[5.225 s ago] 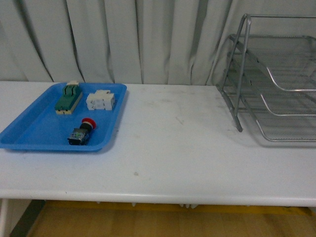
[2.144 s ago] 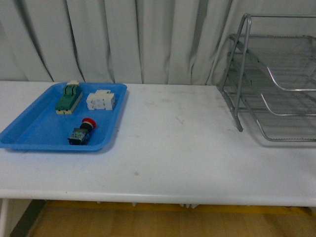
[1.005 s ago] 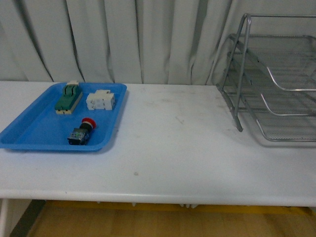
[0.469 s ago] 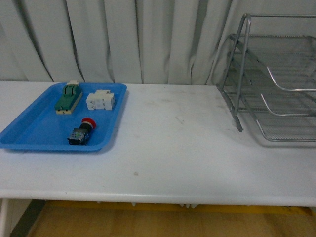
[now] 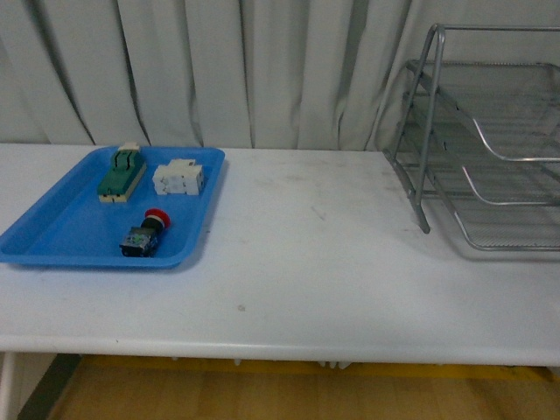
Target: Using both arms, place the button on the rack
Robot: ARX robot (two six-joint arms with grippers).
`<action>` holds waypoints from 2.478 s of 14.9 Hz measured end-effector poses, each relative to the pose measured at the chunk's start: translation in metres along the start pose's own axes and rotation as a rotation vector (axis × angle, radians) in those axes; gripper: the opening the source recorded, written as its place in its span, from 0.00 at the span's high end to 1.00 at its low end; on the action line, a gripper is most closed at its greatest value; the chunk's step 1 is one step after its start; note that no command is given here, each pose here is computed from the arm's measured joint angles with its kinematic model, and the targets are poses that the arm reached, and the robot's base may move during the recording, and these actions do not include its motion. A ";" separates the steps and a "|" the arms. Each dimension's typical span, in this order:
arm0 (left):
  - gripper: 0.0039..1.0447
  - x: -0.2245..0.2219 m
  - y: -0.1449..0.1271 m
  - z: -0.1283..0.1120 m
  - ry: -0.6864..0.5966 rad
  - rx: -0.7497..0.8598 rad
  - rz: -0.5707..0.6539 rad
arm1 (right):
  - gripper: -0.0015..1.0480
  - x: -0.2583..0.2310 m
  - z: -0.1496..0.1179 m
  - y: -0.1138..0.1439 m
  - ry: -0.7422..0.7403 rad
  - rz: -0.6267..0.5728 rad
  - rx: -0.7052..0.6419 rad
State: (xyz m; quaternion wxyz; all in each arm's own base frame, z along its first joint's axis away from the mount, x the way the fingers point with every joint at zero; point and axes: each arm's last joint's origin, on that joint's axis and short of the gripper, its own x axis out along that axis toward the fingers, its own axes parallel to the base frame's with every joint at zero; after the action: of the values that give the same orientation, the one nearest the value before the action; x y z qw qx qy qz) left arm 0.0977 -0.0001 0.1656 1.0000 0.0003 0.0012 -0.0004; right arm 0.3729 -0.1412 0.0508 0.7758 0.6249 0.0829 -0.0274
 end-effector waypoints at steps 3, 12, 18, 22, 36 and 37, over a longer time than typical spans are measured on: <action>0.06 0.000 0.000 0.000 0.000 0.000 0.000 | 0.29 0.022 0.002 0.002 -0.009 -0.026 -0.026; 0.06 0.000 0.000 0.000 0.000 0.000 0.000 | 0.97 -0.004 -0.008 -0.007 -0.044 0.022 0.125; 0.06 0.000 0.000 0.000 0.000 0.000 0.000 | 0.97 -0.064 -0.013 -0.025 -0.051 -0.092 0.185; 0.06 0.000 0.000 0.000 0.001 0.000 0.000 | 0.97 -0.093 -0.012 -0.031 -0.040 -0.127 0.208; 0.06 0.000 0.000 0.000 0.000 0.000 0.000 | 0.06 -0.185 -0.027 0.068 0.036 0.144 -0.050; 0.06 0.000 0.000 0.000 0.000 0.000 0.000 | 0.07 -0.203 -0.019 0.088 -0.004 0.224 -0.165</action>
State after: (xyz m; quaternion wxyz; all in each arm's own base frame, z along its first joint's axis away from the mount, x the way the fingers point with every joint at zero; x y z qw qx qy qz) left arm 0.0977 -0.0001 0.1656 1.0000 0.0003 0.0012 -0.0004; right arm 0.1837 -0.1155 0.1648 0.8231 0.5641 0.0132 0.0649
